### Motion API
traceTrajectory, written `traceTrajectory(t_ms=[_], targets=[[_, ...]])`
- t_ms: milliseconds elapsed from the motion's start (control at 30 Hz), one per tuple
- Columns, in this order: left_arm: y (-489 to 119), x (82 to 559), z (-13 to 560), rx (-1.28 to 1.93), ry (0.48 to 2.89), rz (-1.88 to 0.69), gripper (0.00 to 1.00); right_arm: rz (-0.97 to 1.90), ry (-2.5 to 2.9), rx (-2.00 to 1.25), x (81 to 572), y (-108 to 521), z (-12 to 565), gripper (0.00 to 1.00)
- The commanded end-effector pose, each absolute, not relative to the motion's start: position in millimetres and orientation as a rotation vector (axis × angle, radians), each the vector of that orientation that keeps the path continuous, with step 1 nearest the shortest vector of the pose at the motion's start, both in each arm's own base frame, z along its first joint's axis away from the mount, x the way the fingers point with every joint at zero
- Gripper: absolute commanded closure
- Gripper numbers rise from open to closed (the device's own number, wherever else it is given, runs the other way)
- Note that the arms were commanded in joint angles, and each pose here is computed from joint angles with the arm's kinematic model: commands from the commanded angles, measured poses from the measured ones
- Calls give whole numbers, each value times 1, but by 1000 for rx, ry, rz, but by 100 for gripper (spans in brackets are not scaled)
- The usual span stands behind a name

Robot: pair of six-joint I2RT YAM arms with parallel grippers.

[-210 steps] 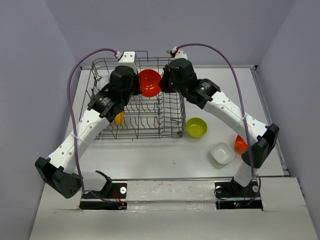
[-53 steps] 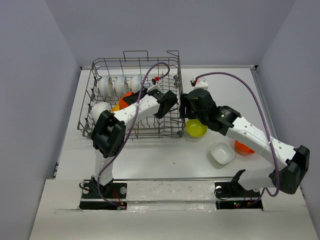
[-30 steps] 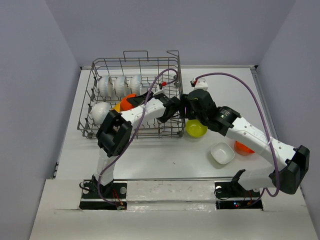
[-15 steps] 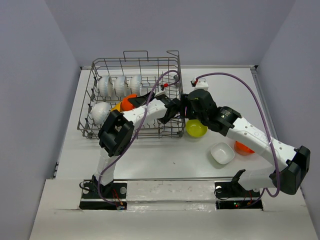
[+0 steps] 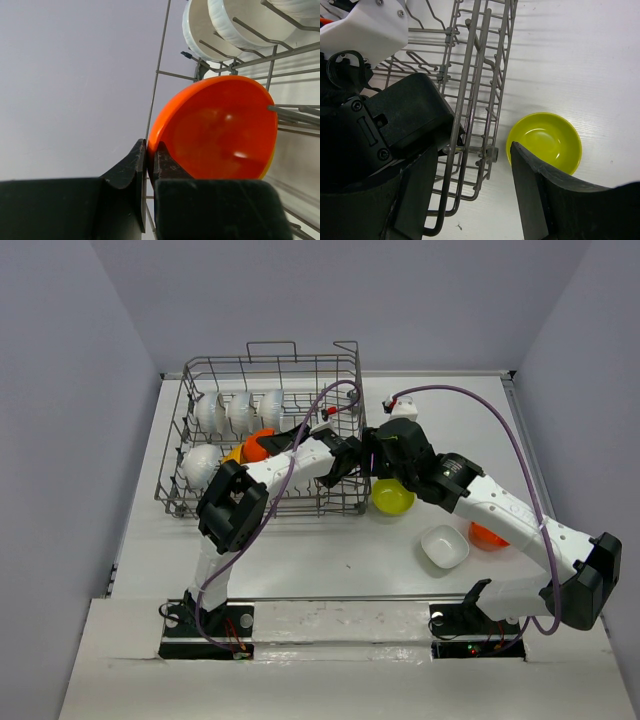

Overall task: Load the bowls into the dish rack
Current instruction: Insert the bowl into the dish rack.

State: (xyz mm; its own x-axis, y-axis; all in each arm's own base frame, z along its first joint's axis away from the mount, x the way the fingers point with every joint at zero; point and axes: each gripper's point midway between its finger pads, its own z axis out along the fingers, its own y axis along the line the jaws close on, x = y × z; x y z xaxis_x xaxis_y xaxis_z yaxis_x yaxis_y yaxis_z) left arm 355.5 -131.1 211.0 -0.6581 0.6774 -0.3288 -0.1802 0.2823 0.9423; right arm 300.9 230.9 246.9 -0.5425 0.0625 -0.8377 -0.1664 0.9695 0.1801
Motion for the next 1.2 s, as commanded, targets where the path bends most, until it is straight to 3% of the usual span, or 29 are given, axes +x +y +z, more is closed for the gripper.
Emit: traceTrajectory(t_ms=[0, 433, 1167], targets=[[-161, 352, 196, 388, 1857, 1300, 91, 334, 2072, -54, 300, 232, 263, 35], [-159, 348, 182, 379, 1906, 1270, 83, 334, 2075, -57, 301, 233, 262, 35], [-159, 342, 170, 409, 1906, 1285, 56, 337, 2076, -57, 301, 233, 261, 35]])
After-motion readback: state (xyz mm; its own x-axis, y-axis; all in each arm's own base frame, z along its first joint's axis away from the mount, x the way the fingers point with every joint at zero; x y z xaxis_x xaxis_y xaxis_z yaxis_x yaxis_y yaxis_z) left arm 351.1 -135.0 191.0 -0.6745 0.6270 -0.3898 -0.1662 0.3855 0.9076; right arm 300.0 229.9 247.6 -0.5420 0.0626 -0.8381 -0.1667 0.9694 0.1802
